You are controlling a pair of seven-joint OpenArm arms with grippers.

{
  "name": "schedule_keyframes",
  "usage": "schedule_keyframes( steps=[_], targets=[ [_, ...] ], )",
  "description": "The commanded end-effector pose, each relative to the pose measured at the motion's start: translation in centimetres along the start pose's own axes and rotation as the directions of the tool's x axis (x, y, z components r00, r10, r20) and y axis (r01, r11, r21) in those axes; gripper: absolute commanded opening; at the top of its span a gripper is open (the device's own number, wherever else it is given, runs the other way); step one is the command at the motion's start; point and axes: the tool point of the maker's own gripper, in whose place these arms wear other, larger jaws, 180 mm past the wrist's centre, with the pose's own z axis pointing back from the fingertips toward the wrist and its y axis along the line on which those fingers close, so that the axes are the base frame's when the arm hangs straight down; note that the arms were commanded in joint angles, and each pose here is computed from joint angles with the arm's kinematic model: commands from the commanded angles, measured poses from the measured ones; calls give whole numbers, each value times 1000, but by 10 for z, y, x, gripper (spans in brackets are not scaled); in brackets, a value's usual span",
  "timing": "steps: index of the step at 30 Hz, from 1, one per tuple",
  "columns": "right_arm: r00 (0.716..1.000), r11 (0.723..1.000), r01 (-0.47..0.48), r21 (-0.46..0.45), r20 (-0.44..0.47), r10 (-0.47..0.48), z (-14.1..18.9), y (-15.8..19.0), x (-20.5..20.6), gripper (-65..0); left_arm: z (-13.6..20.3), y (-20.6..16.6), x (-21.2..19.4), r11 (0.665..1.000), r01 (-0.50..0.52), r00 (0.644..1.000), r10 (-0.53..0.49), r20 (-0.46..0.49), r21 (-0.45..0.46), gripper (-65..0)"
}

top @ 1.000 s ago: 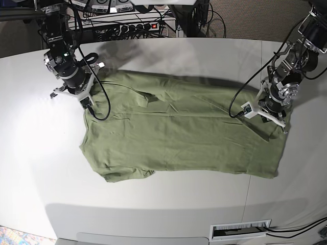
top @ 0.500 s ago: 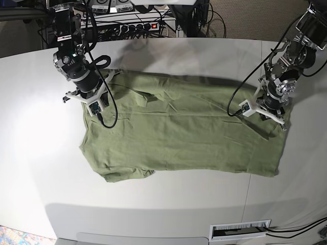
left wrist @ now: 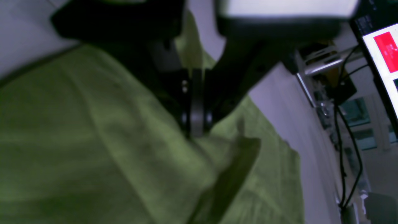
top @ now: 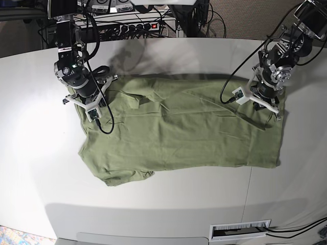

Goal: Fold the T-shirt properly
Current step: 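Pull the shirt back toward the robot with both grippers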

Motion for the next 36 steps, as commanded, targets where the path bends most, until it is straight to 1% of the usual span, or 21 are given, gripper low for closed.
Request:
schedule_keyframes(
  steps=[1, 3, 5, 9, 12, 14, 16, 18, 22, 24, 27, 30, 33, 36],
  targets=[
    [986, 999, -34, -6, -161, 33, 3, -4, -35, -650, 4, -38, -13, 990, 2, 999, -9, -47, -138, -650],
    [980, 999, -37, -3, -196, 36, 4, -3, -42, -650, 6, -45, -19, 989, 10, 997, -21, -71, -149, -650],
    [977, 999, -47, -5, -208, 45, 8, -4, -45, -650, 9, -53, -25, 986, 9, 995, -25, -93, -166, -650],
    [974, 995, -96, -11, -205, 92, 23, -6, -49, -650, 14, -68, -33, 982, 41, 992, -62, -110, -186, -650],
    [967, 992, -129, -6, -221, 125, 34, -4, -58, -650, 19, -77, -40, 978, 81, 987, -106, -125, -192, -650],
    [963, 990, -140, 0, -231, 137, 39, -3, -65, -650, 22, -81, -44, 975, 90, 985, -118, -128, -203, -650],
    [963, 989, -148, -1, -229, 144, 40, -4, -66, -650, 25, -85, -47, 966, 115, 980, -148, -132, -233, -650],
    [966, 989, -149, -4, -213, 145, 39, -5, -61, -650, 27, -82, -44, 963, 130, 980, -162, -120, -237, -650],
    [972, 989, -149, -6, -185, 146, 38, -5, -56, -650, 27, -61, -26, 971, 133, 985, -152, -81, -198, -650],
    [969, 989, -150, -6, -197, 146, 38, -6, -58, -650, 29, -57, -18, 968, 108, 989, -127, -73, -226, -650],
    [966, 989, -150, -5, -216, 145, 39, -6, -62, -650, 35, -58, -8, 955, 87, 992, -108, -61, -284, -650],
    [960, 989, -150, -4, -239, 144, 40, -6, -66, -650, 41, -60, 3, 948, 75, 995, -90, -34, -308, -650],
    [949, 989, -150, -3, -282, 143, 42, -7, -74, -650, 45, -68, 3, 934, 60, 996, -78, -37, -352, -650],
    [940, 987, -162, 2, -303, 155, 46, -7, -82, -650, 49, -78, -2, 921, 58, 995, -86, -57, -385, -650]
  ],
)
